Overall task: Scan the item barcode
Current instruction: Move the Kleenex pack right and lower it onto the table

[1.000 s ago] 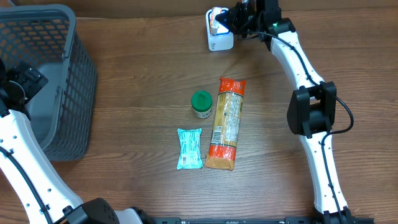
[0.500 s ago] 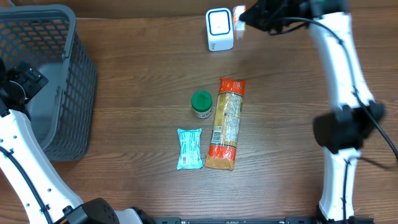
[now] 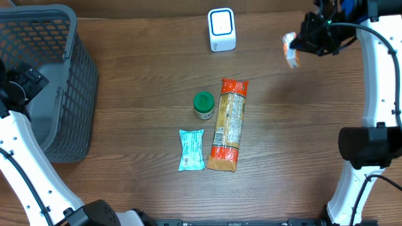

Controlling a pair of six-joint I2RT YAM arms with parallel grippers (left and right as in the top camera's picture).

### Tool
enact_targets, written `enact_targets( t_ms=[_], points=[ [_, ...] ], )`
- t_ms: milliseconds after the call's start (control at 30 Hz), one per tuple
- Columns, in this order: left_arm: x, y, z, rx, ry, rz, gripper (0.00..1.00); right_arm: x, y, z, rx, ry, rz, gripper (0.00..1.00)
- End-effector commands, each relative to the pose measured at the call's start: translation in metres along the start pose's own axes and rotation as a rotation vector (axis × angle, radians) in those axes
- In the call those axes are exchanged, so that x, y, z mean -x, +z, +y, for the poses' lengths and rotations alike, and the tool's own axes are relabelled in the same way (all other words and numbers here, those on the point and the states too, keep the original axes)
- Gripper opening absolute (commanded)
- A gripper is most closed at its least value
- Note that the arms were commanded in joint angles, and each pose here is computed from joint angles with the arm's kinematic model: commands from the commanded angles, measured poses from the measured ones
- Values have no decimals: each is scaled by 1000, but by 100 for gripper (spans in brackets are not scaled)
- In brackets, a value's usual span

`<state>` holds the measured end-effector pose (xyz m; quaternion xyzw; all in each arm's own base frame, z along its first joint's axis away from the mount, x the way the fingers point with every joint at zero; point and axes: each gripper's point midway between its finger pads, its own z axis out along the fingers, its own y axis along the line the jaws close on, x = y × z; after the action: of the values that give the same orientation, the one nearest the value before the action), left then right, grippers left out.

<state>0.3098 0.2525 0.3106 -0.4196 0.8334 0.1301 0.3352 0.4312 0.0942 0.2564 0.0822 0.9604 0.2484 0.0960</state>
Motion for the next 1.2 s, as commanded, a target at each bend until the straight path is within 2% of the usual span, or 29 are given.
enact_targets(
  t_ms=[0, 200, 433, 667, 833, 1067, 1133, 1167],
  points=[
    [7, -4, -1, 0, -15, -20, 100, -20, -28, -3, -74, -33, -49, 4],
    [7, -4, -1, -1, -15, -20, 100, -58, -42, -88, -502, 177, -72, 4],
    [7, -4, -1, -1, -15, -20, 100, -105, -9, -184, -916, 294, 40, 4],
    [7, -4, -1, 0, -15, -19, 100, -104, 53, -227, -947, 273, -40, 4],
    [7, -4, -1, 0, -15, -19, 100, -99, 55, -256, -1085, 239, -138, 4],
    [7, -4, -1, 0, -15, -20, 100, -99, 67, -264, -1083, 186, -146, 4],
    [7, -4, -1, 0, -15, -19, 100, -99, 68, -264, -1081, 186, -150, 5],
    [7, -4, -1, 0, -15, -19, 100, -98, 68, -264, -1081, 187, -151, 10]
  ],
)
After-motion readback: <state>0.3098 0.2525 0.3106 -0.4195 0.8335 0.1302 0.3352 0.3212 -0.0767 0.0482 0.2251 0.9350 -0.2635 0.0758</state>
